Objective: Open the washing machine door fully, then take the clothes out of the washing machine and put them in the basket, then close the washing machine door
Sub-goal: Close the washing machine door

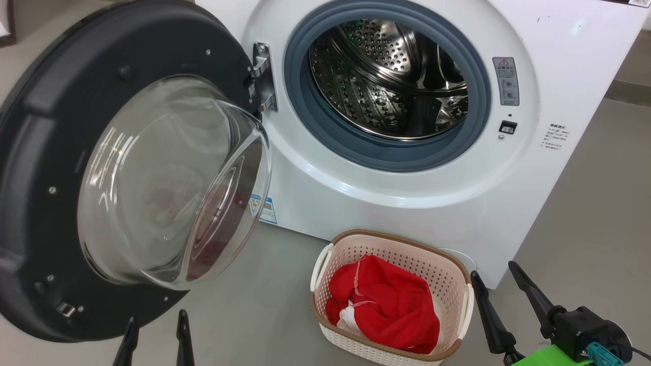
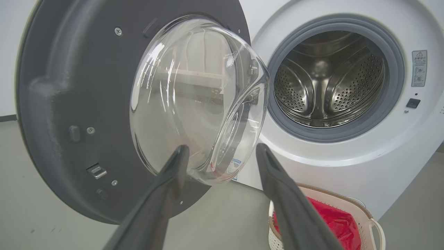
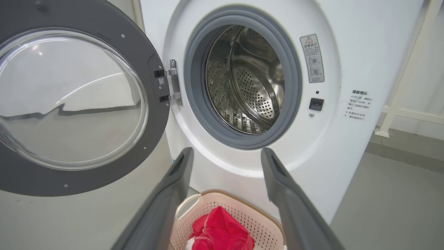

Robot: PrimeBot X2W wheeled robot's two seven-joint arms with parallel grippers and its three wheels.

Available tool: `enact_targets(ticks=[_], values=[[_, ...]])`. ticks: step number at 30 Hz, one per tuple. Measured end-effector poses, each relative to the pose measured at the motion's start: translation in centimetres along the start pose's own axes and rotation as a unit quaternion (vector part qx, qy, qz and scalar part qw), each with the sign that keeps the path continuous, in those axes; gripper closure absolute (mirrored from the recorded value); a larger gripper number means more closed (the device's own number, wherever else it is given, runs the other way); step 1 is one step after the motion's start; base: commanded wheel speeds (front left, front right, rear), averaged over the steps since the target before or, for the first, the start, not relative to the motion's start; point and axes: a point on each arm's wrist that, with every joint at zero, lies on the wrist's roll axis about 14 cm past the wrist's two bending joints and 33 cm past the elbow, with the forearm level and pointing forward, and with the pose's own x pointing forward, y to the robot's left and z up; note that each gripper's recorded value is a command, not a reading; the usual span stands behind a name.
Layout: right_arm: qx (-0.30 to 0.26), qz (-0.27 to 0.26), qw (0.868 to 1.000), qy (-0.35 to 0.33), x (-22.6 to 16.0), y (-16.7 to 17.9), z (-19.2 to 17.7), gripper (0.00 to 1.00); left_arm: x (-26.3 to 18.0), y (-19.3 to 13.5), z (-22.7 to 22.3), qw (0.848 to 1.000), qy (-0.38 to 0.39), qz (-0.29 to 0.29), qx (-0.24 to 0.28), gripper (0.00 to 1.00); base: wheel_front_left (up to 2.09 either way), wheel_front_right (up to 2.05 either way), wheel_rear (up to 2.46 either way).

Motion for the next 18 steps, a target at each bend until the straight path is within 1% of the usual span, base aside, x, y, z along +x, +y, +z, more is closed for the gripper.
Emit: enact_targets(ticks=[5, 6, 7, 8, 9, 12, 15, 16, 18], values=[[-0.001, 0.0, 1.0, -0.001, 0.0, 0.0, 0.1, 0.0, 0.0, -0.1, 0.1, 1.0, -0.003, -0.001, -0.004, 0.0, 0.0, 0.0, 0.0], [-0.001, 0.0, 1.0, -0.001, 0.0, 0.0, 0.1, 0.0, -0.1, -0.1, 0.2, 1.0, -0.004, -0.002, -0.007, 0.17, 0.0, 0.0, 0.0], [-0.001, 0.0, 1.0, -0.001, 0.0, 0.0, 0.1, 0.0, -0.1, -0.1, 0.1, 1.0, -0.004, -0.002, -0.01, 0.58, 0.0, 0.0, 0.0], [-0.001, 0.0, 1.0, -0.001, 0.0, 0.0, 0.1, 0.0, -0.1, -0.1, 0.1, 1.0, -0.003, -0.002, -0.012, 0.91, 0.0, 0.0, 0.0], [-0.001, 0.0, 1.0, -0.001, 0.0, 0.1, 0.1, 0.0, -0.1, -0.1, 0.2, 1.0, -0.005, -0.002, -0.013, 1.0, 0.0, 0.0, 0.0], [-0.002, 0.001, 1.0, -0.002, -0.1, 0.1, 0.2, 0.0, -0.4, 0.1, 0.2, 1.0, -0.008, -0.003, -0.015, 1.0, 0.0, 0.0, 0.0], [-0.002, 0.001, 1.0, -0.002, -0.1, 0.1, 0.2, 0.0, -0.4, 0.0, 0.9, 0.999, -0.023, -0.006, -0.035, 1.0, 0.0, 0.0, 0.0], [-0.002, 0.001, 1.0, -0.002, -0.1, 0.1, 0.2, 0.0, -0.4, 0.1, 1.3, 0.998, -0.029, -0.006, -0.055, 1.0, 0.0, 0.0, 0.0], [-0.003, 0.001, 1.0, -0.003, -0.1, 0.1, 0.3, 0.0, -0.3, 0.3, 2.5, 0.992, -0.053, -0.001, -0.112, 1.0, 0.0, 0.0, 0.0]])
